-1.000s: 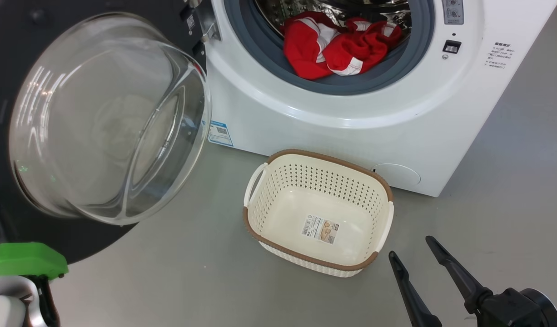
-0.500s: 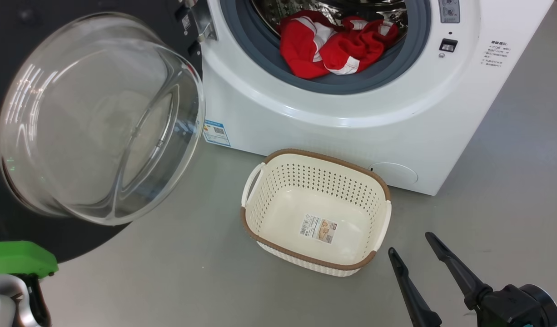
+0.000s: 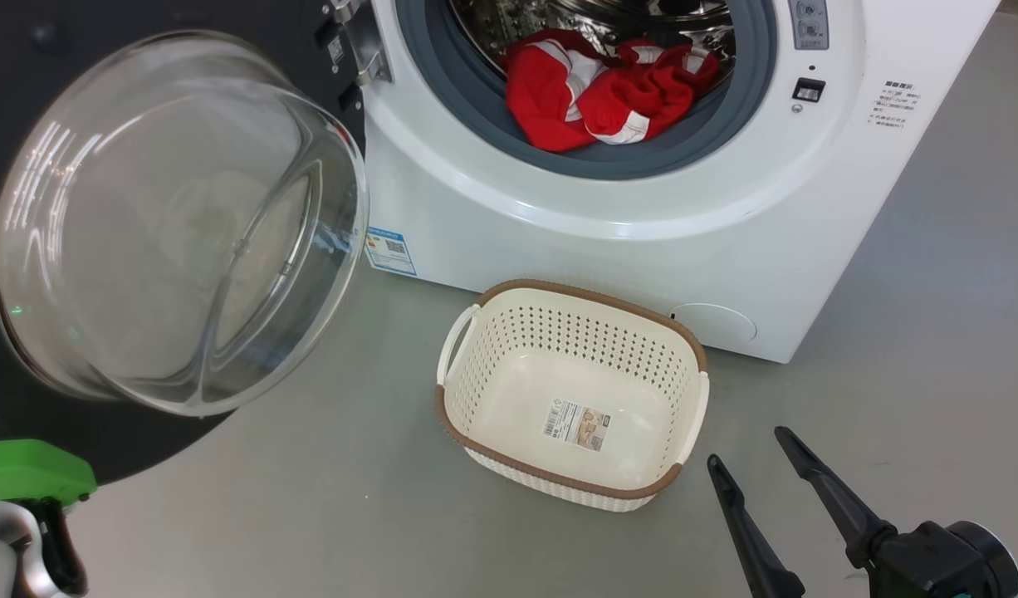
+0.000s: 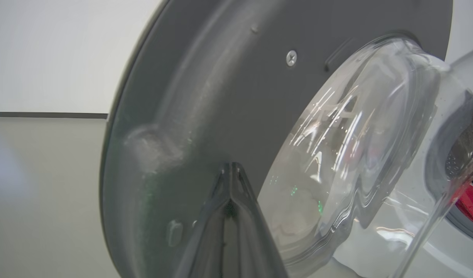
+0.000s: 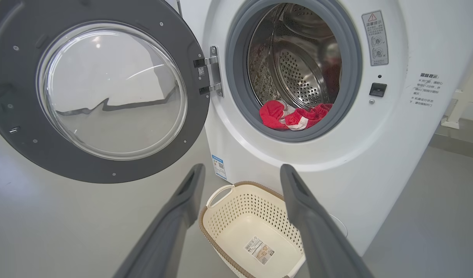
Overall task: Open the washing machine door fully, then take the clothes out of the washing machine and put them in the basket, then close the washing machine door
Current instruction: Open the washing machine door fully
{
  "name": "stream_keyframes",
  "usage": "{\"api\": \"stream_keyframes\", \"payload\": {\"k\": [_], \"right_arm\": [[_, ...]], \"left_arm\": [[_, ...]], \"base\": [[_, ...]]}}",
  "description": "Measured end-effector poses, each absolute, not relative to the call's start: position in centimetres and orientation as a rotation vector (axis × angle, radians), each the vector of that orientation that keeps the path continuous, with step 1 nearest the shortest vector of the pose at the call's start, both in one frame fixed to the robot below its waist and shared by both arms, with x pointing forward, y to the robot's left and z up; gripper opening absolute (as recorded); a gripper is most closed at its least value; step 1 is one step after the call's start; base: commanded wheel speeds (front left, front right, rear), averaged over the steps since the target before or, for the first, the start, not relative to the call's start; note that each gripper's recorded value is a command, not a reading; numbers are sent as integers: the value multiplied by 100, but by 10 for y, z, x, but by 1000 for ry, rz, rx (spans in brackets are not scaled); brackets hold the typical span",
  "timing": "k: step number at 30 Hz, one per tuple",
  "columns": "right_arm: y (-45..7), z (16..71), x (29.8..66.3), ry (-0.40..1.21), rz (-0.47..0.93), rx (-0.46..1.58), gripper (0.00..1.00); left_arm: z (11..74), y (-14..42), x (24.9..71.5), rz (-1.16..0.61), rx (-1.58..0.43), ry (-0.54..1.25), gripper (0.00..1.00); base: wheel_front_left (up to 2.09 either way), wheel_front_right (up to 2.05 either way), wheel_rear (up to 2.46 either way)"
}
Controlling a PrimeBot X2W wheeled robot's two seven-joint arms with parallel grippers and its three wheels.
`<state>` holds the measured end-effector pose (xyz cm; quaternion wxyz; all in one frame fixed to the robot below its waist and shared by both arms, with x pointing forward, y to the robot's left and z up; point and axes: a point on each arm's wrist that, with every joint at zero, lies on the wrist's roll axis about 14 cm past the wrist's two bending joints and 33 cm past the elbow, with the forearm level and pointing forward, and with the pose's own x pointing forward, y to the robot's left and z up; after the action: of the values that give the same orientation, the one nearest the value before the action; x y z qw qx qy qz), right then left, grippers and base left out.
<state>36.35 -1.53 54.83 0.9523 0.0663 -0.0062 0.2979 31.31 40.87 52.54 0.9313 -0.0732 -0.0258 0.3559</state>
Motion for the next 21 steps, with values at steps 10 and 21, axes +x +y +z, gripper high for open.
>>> {"api": "stream_keyframes", "payload": {"k": [10, 21], "right_arm": [[-17, 550, 362, -30, 595, 142, 100], [-26, 551, 359, -46, 562, 154, 100]], "left_arm": [[551, 381, 325, 643, -204, -158, 100], [585, 330, 328, 531, -254, -267, 100]], "base": [[0, 0, 0], [0, 0, 0]]}}
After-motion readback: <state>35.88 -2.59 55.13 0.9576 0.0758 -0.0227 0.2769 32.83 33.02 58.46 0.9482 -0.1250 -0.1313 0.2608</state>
